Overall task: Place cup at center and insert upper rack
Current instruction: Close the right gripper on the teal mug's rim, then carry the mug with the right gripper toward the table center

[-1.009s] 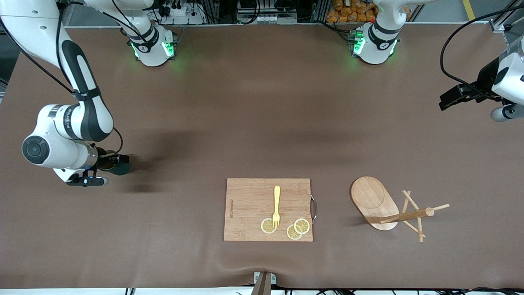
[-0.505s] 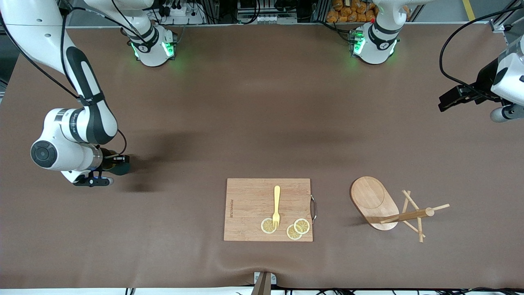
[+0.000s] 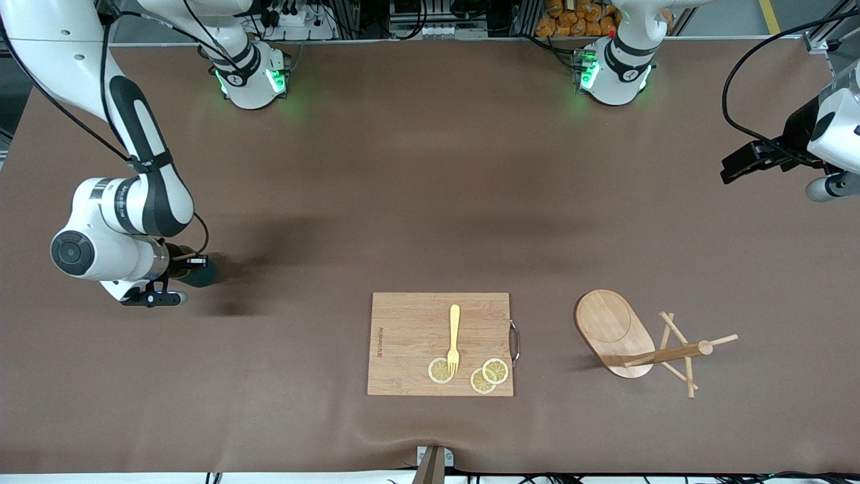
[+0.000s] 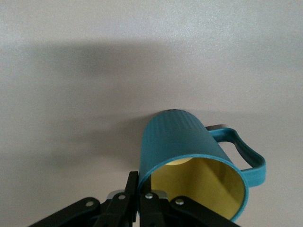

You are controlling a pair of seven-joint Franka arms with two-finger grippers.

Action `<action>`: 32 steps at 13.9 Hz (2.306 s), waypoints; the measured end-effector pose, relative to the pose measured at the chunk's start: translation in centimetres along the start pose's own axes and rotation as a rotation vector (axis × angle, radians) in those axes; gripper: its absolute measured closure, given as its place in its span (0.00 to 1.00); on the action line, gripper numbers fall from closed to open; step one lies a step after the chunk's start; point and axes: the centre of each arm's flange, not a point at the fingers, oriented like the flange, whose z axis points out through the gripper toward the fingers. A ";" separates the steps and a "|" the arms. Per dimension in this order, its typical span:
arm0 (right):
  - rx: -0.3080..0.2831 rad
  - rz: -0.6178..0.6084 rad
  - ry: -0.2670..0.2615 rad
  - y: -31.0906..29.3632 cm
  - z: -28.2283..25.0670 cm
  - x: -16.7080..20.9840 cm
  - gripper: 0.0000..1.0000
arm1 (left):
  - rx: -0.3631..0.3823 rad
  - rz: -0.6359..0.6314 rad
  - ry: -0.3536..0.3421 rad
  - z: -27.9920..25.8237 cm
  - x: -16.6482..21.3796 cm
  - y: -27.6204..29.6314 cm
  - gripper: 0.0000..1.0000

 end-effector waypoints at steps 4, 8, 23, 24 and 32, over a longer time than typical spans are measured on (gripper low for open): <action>0.000 -0.002 0.022 -0.1 -0.9 0.5 0.96 | 0.000 0.001 0.000 0.0 0.0 0.1 0.00; 0.000 -0.017 0.061 -1.3 -2.7 1.3 0.96 | 0.000 0.003 0.000 0.0 0.0 0.1 0.00; 0.067 0.297 0.046 -32.1 -3.1 -5.3 0.96 | 0.000 0.003 0.001 0.0 0.0 0.1 0.00; 0.079 0.313 0.038 -34.0 -3.1 -6.2 0.96 | 0.000 0.002 0.001 0.0 0.0 0.1 0.00; 0.095 0.433 0.029 -47.4 -3.1 -14.7 0.96 | 0.002 0.001 -0.014 0.9 0.5 0.1 0.00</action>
